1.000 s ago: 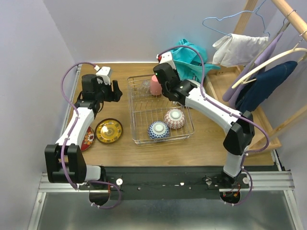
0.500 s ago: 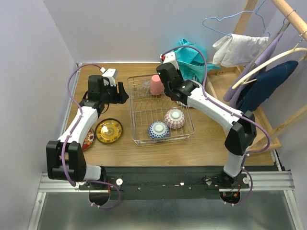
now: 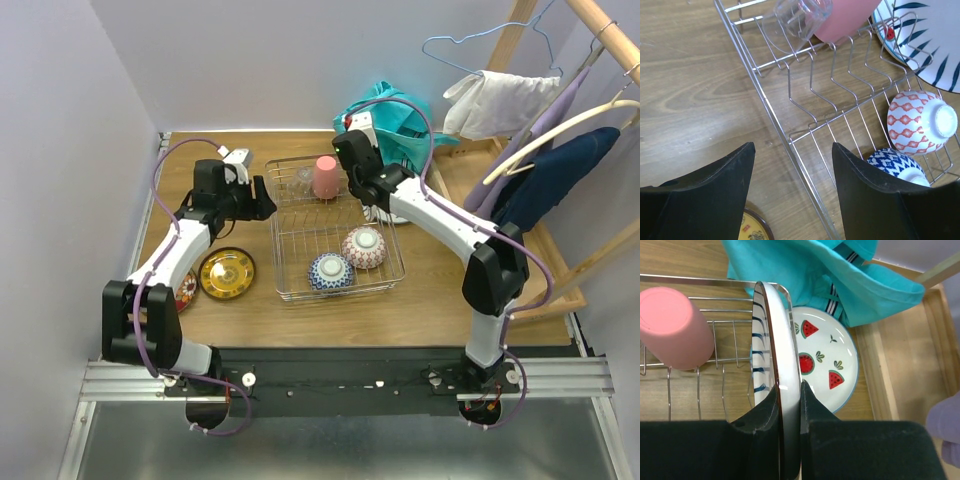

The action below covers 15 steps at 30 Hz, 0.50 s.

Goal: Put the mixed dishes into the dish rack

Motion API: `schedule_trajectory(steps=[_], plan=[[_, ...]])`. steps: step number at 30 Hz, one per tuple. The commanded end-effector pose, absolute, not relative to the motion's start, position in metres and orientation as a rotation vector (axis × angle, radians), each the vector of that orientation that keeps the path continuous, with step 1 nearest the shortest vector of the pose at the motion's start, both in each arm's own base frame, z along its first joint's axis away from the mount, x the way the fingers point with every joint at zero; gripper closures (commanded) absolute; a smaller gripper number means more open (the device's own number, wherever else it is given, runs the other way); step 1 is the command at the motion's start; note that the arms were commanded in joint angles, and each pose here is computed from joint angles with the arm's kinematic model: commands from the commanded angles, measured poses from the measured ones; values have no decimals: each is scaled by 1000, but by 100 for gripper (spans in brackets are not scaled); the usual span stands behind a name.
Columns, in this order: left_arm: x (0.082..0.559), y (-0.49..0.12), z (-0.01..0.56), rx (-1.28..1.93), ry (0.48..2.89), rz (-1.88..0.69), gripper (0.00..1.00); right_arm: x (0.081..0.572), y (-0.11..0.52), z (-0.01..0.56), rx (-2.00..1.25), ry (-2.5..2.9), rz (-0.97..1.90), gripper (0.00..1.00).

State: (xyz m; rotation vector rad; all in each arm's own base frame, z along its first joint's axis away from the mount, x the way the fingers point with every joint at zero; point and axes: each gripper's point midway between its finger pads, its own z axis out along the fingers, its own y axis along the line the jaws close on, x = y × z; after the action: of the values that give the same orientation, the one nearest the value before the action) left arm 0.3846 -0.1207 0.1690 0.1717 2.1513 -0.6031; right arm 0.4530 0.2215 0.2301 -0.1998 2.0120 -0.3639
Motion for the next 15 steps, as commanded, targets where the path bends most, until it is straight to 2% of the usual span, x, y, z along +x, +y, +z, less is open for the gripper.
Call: schedule_trajectory(steps=[1, 6, 7, 8, 9, 12, 15], plan=[[387, -137, 163, 174, 2183, -673, 29, 464, 216, 226, -162, 2015, -386, 99], [390, -139, 152, 163, 2216, -678, 30, 468, 218, 212, -193, 2059, -369, 99], [389, -140, 152, 162, 2221, -684, 30, 467, 218, 212, -199, 2064, -363, 96], [390, -141, 150, 162, 2226, -688, 30, 466, 221, 210, -214, 2076, -348, 89], [389, -143, 150, 166, 2227, -689, 30, 463, 219, 213, -218, 2078, -343, 73], [391, -146, 147, 167, 2242, -696, 32, 455, 216, 225, -226, 2073, -312, 49], [394, -148, 144, 172, 2255, -693, 35, 448, 213, 236, -226, 2067, -287, 41]])
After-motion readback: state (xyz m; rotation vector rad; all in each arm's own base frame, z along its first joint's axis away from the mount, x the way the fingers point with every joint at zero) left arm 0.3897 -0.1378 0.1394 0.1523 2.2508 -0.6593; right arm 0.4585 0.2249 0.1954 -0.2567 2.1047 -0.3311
